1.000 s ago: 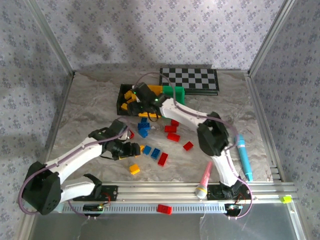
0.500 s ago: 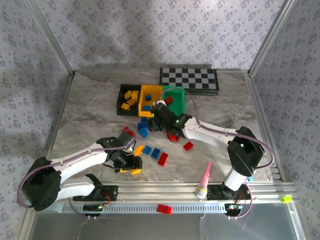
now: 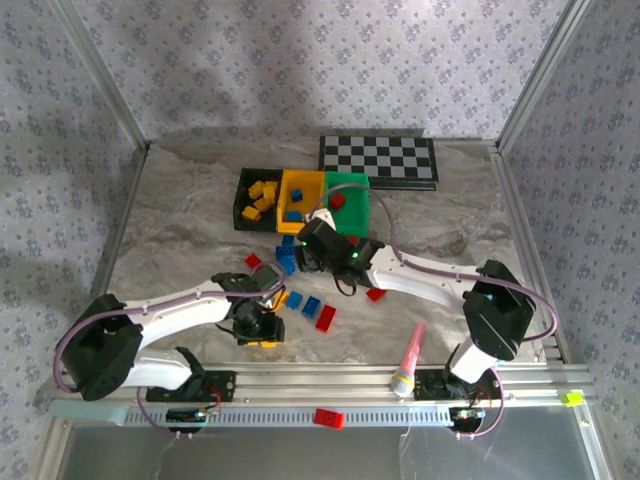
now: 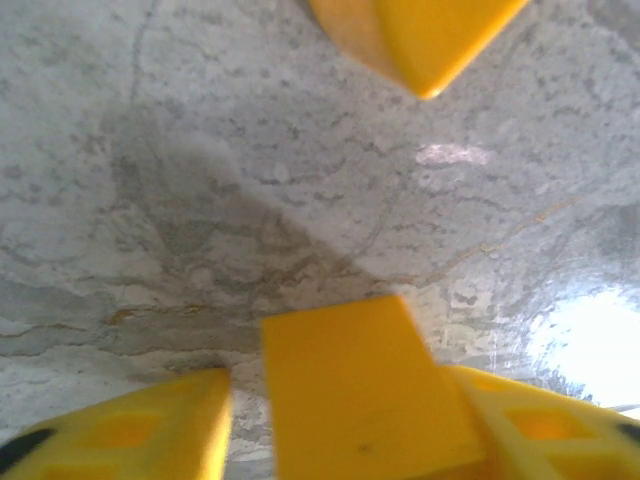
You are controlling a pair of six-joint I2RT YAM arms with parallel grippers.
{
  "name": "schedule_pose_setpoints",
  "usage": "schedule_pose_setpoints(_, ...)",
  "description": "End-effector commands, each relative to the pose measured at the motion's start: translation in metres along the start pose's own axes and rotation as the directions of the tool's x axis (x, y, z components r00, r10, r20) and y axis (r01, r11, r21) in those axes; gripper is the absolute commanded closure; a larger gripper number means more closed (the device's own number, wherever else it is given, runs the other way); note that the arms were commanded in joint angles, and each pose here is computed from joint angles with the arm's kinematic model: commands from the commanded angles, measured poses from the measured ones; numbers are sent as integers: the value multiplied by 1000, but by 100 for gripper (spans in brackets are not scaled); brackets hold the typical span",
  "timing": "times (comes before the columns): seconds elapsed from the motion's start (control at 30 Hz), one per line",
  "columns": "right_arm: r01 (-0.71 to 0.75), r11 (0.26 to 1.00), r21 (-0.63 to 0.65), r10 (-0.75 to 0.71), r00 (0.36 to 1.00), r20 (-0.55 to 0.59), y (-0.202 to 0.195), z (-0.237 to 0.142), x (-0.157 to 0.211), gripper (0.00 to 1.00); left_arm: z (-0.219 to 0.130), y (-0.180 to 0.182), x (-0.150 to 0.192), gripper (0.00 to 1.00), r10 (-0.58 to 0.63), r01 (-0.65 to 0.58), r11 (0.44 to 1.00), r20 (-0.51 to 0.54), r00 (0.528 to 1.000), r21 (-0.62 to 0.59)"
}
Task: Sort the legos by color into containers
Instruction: Pick up the lego from the middle-left of the table, then place the lego in the container.
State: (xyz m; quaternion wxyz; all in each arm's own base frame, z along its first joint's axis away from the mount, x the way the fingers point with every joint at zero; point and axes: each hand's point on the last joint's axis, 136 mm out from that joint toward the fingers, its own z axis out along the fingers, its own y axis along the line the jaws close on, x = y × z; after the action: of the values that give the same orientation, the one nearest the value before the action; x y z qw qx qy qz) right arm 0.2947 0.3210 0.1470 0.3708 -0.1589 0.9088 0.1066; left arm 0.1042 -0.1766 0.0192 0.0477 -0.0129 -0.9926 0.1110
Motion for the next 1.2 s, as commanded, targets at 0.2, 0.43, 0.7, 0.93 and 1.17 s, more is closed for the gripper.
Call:
schedule_pose_setpoints(0.2, -27, 998, 50, 26, 999, 21, -15, -9, 0, 27, -20, -16, -18, 77, 54, -54, 999, 77, 996, 6)
schedule_pose_setpoints(0.43, -38, 996, 79, 35, 999, 40, -28, -22, -1, 27, -71, -12, -79, 82, -37, 16, 992, 175, 984, 123)
schedule_pose_setpoints(0.7, -100, 987, 124, 95, 994, 48, -56, -40, 22, 27, -149, 18, -191, 80, -156, 101, 981, 360, 920, 168)
schedule_pose_setpoints(0.93, -142, 977, 157, 139, 990, 30, -75, -54, 45, 27, -175, 34, -273, 77, -190, 157, 982, 445, 875, 109)
schedule_pose_setpoints(1.17, -176, 968, 178, 170, 984, 44, -94, -75, 58, 27, -172, 44, -341, 70, -194, 193, 980, 467, 863, 49)
